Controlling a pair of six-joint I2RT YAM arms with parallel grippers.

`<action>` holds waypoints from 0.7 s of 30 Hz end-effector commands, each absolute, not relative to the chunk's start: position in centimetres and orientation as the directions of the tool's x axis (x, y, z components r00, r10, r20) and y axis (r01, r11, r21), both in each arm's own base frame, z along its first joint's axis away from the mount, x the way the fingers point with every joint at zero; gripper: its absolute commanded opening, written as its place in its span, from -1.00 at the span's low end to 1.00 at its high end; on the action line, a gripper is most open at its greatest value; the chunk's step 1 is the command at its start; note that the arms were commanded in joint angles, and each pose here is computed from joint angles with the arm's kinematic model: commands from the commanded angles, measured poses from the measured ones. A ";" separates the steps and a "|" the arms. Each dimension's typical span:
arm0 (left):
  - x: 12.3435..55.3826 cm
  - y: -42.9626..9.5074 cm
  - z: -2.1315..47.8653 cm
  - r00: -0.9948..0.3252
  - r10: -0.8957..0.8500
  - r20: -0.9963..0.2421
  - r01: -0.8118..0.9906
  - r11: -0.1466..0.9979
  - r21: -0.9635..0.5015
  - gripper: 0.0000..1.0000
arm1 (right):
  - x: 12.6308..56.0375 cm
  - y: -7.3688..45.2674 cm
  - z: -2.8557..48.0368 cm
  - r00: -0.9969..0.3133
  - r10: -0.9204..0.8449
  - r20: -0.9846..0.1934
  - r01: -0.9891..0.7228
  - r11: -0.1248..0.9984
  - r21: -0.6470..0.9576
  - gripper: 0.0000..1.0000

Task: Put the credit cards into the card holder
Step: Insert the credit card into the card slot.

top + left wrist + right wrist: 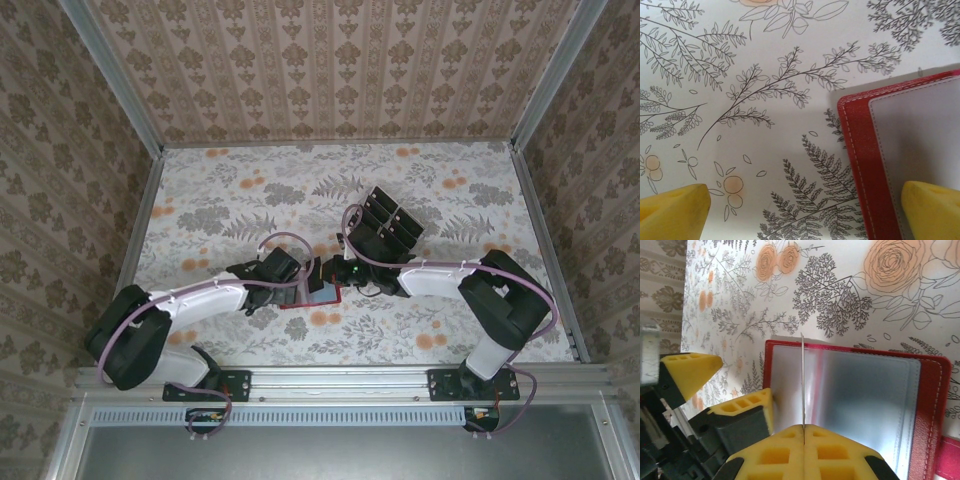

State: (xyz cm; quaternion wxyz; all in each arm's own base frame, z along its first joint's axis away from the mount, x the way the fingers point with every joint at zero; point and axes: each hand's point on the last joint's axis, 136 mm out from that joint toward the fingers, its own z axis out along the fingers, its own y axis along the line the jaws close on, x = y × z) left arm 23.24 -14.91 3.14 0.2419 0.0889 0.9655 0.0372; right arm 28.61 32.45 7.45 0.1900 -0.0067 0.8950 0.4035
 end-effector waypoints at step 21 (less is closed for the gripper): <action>22.3 -13.0 1.6 -0.890 0.167 -0.424 0.105 0.981 0.166 0.97 | 28.3 33.2 5.2 -0.948 0.174 -0.267 -0.109 0.611 0.784 -1.00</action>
